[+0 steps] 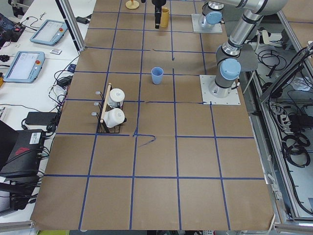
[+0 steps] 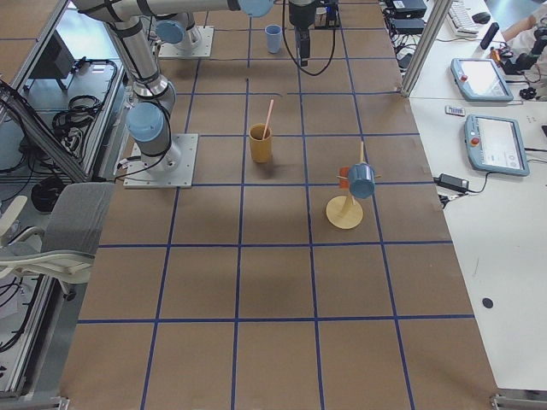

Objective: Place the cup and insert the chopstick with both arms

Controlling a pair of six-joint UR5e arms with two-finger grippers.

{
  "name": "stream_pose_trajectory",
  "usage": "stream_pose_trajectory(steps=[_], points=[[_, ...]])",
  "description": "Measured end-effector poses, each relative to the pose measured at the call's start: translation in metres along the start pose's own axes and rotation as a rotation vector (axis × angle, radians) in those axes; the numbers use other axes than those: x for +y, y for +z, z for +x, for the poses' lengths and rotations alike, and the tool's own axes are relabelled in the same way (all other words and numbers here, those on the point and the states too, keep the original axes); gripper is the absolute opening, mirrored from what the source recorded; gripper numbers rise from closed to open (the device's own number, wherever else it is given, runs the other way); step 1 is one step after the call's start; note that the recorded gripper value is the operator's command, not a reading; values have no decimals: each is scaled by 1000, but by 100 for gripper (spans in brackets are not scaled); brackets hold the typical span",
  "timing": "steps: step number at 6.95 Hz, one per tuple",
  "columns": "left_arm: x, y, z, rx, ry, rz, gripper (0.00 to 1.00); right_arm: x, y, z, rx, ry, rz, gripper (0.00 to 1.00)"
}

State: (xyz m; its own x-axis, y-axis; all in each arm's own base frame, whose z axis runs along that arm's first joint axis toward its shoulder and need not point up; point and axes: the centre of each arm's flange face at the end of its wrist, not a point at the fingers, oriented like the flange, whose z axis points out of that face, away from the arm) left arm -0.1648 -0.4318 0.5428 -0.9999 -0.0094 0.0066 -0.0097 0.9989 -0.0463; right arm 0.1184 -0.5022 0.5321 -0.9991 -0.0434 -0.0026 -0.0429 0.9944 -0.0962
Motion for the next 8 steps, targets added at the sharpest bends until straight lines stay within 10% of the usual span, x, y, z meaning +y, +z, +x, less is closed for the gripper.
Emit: stream_pose_trajectory(steps=[8], points=[[3, 1, 0, 2, 5, -14, 100, 0, 6, 2, -4, -1, -11, 100]])
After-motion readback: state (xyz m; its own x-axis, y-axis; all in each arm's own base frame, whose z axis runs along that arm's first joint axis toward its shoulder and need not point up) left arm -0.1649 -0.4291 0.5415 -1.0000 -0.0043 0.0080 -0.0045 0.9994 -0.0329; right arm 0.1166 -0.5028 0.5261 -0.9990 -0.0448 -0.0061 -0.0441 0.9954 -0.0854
